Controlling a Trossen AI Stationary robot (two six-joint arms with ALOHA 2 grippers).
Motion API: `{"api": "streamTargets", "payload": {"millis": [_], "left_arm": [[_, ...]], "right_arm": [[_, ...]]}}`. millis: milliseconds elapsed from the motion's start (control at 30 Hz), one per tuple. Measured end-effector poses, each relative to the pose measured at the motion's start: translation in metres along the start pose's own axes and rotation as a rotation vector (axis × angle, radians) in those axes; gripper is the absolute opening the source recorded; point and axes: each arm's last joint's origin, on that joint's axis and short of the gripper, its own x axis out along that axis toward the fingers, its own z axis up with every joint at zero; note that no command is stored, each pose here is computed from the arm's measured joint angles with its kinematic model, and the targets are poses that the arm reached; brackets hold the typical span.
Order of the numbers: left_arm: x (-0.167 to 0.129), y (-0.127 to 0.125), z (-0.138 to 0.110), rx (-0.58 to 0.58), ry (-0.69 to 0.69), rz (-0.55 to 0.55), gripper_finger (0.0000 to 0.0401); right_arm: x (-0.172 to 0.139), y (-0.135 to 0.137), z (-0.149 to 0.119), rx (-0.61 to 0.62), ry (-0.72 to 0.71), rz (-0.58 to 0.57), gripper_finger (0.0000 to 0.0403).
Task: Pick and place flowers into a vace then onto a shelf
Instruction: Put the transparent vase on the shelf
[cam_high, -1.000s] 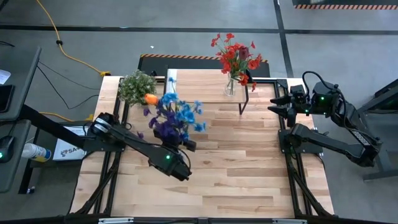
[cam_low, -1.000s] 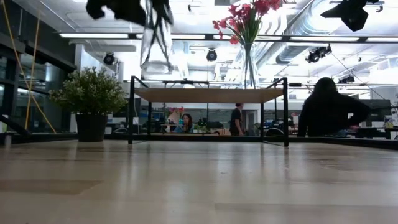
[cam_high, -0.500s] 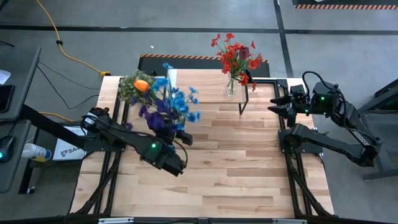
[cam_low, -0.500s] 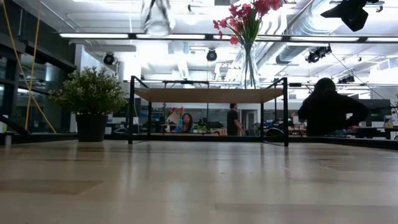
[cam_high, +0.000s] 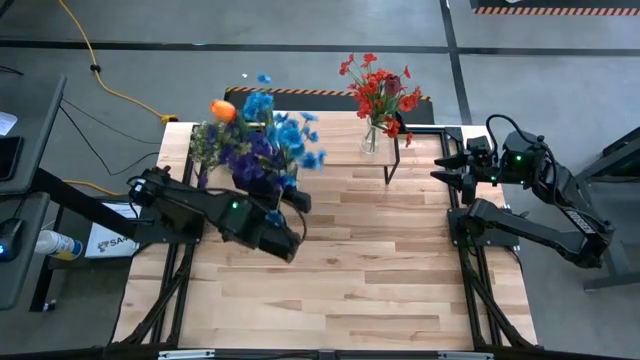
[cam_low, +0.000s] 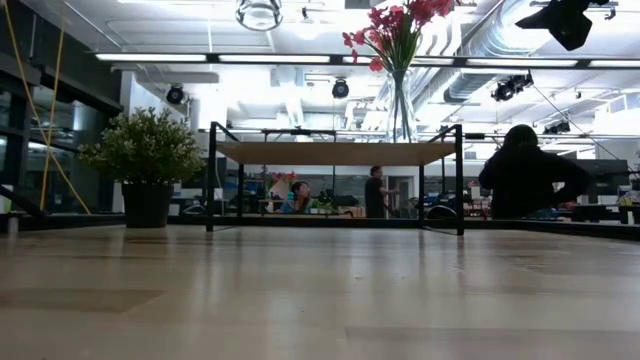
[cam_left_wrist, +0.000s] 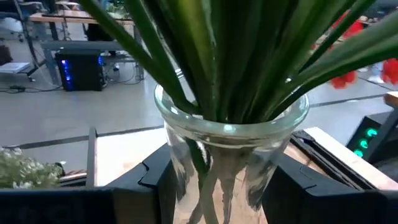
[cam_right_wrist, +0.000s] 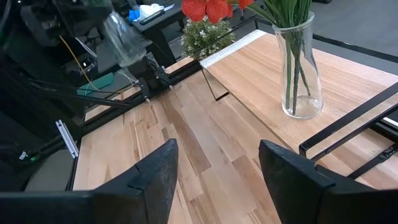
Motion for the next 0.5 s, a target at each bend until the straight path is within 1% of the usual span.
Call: {"api": "streamTargets", "payload": {"millis": [267,500], "left_arm": [[0.02,0.003,0.026,-0.044,-0.016,0.062,0.0204],[0.038,0.007,0.037,-0.07,-0.03,0.123,0.0204]], "right_arm": [[0.0,0.0,0.0,0.0,0.0,0.0,0.0215],[0.0,0.0,0.0,-0.002,0.0,0.0,0.0217]]}}
